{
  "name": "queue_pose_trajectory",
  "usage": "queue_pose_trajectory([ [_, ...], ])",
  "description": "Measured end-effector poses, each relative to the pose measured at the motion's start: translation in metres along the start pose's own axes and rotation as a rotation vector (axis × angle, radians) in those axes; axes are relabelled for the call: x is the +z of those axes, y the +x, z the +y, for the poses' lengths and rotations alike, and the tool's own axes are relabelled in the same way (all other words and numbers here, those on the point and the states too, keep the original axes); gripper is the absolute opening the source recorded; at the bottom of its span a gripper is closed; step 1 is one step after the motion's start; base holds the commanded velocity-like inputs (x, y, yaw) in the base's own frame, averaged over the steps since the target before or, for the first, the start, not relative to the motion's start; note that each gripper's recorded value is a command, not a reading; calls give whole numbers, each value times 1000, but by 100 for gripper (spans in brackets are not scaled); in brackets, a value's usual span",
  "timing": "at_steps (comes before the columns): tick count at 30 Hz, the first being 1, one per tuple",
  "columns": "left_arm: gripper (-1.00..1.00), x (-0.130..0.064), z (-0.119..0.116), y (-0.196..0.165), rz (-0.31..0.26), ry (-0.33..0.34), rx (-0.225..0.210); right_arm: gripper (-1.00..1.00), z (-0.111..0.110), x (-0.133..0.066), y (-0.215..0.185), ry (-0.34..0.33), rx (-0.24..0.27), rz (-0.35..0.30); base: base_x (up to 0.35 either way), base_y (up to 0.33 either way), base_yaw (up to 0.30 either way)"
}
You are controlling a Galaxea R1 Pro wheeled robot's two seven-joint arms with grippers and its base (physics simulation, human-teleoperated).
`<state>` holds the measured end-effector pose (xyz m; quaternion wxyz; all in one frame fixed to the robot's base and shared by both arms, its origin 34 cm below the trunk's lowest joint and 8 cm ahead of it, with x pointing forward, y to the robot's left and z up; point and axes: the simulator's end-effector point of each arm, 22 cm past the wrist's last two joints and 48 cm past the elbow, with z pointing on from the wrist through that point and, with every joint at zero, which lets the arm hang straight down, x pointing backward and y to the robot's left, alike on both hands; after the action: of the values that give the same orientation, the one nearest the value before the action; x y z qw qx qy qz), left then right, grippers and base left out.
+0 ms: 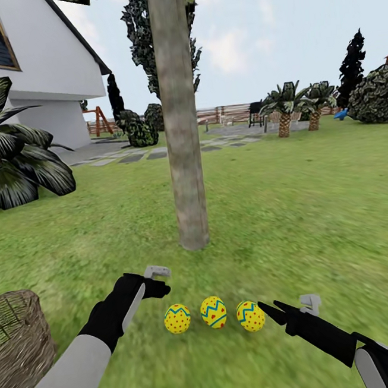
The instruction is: Take the three Easter eggs out of the wicker basket on the lawn in the garden, then place them on the lawn next to a single tree (choose any tree) so that all three eggs are next to the same tree and none are left in the basket.
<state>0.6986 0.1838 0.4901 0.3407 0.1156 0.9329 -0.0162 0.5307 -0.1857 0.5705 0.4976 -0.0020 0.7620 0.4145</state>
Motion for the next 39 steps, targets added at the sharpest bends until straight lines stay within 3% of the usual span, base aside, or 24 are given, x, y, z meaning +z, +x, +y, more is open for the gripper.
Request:
queue_pose_trajectory([
  [9,100,-18,5,-16,-38,-23,4,100,12,-5,-12,-15,-22,-24,0,0,0],
  [39,100,-59,14,-72,-37,-32,3,100,47,-2,-71,-14,-20,-22,0,0,0],
])
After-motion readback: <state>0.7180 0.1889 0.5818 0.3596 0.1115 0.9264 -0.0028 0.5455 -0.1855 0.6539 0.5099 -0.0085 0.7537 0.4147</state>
